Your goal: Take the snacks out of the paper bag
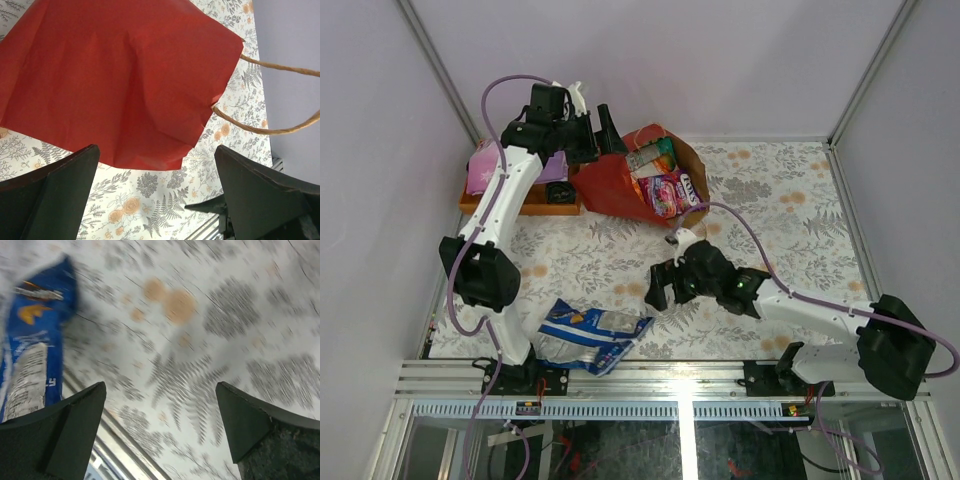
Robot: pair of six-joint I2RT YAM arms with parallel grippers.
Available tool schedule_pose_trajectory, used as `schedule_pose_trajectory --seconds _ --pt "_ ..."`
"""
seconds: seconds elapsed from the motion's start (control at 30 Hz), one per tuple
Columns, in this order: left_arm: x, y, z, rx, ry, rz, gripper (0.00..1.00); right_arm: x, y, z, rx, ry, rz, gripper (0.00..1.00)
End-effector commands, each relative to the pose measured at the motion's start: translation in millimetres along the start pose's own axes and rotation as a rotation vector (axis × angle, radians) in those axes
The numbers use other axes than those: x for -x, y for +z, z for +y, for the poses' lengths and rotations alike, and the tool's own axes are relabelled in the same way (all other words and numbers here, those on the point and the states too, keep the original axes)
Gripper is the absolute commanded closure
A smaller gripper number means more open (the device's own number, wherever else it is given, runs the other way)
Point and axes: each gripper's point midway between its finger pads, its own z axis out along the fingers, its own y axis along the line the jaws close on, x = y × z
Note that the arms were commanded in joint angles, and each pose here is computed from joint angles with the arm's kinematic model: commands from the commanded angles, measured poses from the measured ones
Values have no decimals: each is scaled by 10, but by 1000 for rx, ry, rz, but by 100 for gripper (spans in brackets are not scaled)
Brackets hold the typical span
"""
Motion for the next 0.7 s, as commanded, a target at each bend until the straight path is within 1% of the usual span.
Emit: schedule_pose_trajectory --seconds 0.0,0.1,0.17,0.27,0.33,0.37,0.4,0.47,0.53,0.57,0.6,0.63,0.67 --pt "62 40 55 6 19 -14 0 249 -232 -168 -117 0 -142 1" --pt "81 61 48 0 14 -16 0 390 -312 -159 -136 -53 -172 1" --pt "85 62 41 -3 16 -16 0 447 -301 -148 -150 -82 -162 1" --pt "68 55 48 -1 17 -13 0 340 -258 -350 -267 -92 -79 1" --pt "53 47 60 4 17 -11 0 254 -311 -560 -386 -96 -28 1" --pt "48 45 67 8 18 -11 0 268 -386 -692 -469 -98 -34 1" --pt "45 44 72 11 20 -11 0 277 -533 -867 -587 -89 -45 1" --pt "47 42 80 15 23 -13 0 450 -856 -1169 -825 -113 -116 1" --pt "61 42 72 13 22 -17 0 551 -1229 -1427 -1074 -200 -110 1" --pt "71 45 68 11 20 -17 0 650 -1346 -1487 -1169 -228 -123 1" --pt "80 52 61 8 21 -18 0 695 -1443 -1518 -1239 -249 -109 1" --pt "88 54 53 5 21 -18 0 743 -1485 -1510 -1266 -274 -93 1" --pt "96 55 49 4 21 -20 0 797 -1391 -1449 -1213 -277 -92 1"
